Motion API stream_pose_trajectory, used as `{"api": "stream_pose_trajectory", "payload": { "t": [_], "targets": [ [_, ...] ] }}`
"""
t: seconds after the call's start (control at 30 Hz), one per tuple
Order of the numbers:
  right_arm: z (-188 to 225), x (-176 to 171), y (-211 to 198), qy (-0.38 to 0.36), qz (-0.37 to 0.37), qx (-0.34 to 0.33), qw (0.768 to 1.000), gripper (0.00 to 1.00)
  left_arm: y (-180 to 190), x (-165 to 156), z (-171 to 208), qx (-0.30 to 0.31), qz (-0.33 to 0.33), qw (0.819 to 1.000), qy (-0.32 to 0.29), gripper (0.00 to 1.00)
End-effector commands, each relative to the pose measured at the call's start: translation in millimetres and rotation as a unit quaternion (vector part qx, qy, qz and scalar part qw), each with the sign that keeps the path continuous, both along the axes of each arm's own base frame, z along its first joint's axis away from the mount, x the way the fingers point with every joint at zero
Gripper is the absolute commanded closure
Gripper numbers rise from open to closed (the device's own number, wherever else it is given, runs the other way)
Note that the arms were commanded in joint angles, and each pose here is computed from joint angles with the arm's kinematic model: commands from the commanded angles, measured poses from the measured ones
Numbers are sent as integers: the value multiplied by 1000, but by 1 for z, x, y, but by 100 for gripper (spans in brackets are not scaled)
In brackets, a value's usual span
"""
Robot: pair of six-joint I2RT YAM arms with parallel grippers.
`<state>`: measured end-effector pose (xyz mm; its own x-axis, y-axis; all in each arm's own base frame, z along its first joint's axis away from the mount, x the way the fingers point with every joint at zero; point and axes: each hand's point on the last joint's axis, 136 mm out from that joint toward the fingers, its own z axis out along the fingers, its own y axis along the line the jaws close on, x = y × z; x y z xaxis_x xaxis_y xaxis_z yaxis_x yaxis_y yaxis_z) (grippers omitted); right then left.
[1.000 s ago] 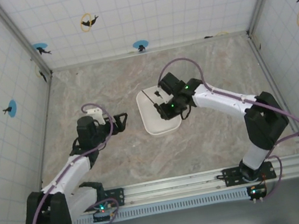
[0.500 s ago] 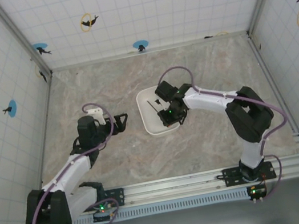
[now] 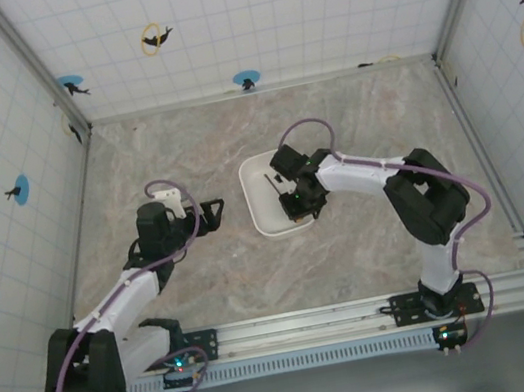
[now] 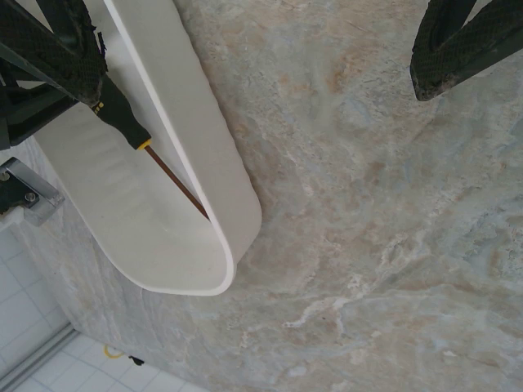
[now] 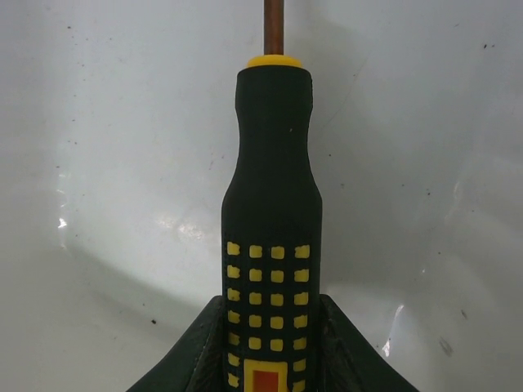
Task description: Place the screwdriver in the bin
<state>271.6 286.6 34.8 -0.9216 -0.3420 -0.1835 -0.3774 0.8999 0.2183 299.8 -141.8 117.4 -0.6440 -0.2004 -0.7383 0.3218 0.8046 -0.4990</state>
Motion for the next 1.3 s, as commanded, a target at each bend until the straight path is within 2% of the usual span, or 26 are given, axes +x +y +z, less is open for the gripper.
{"api": "stream_pose_trajectory", "payload": {
  "t": [0.0, 0.27, 0.5, 0.63, 0.73, 0.83, 1.1, 1.17, 1.27],
  "targets": [
    [3, 11, 5, -9, -9, 1, 1000, 74, -3, 7, 11, 8, -8, 1000, -18, 2],
    [4, 12, 7, -12, -10, -1, 1000, 56, -3, 6, 10, 8, -7, 1000, -16, 2],
    [11, 13, 7, -18, -5, 2, 1000, 49, -4, 7, 13, 9, -10, 1000, -19, 2],
    [30, 16, 5, -40, 4, 0, 999, 46, -1, 11, 18, 22, -5, 999, -24, 2],
    [54, 17, -1, -65, 15, -6, 998, 40, 9, 20, 27, 51, 22, 998, -31, 2],
    [82, 20, -12, -97, 31, -22, 995, 38, 22, 32, 46, 84, 52, 994, -52, 2],
    [148, 37, -76, -191, 46, -75, 978, 37, 61, 60, 102, 159, 155, 966, -131, 2],
    [160, 48, -101, -227, 25, -80, 970, 37, 74, 65, 116, 176, 192, 953, -152, 2],
    [174, 69, -141, -292, -35, -68, 953, 36, 105, 69, 128, 221, 266, 922, -175, 2]
  ]
}}
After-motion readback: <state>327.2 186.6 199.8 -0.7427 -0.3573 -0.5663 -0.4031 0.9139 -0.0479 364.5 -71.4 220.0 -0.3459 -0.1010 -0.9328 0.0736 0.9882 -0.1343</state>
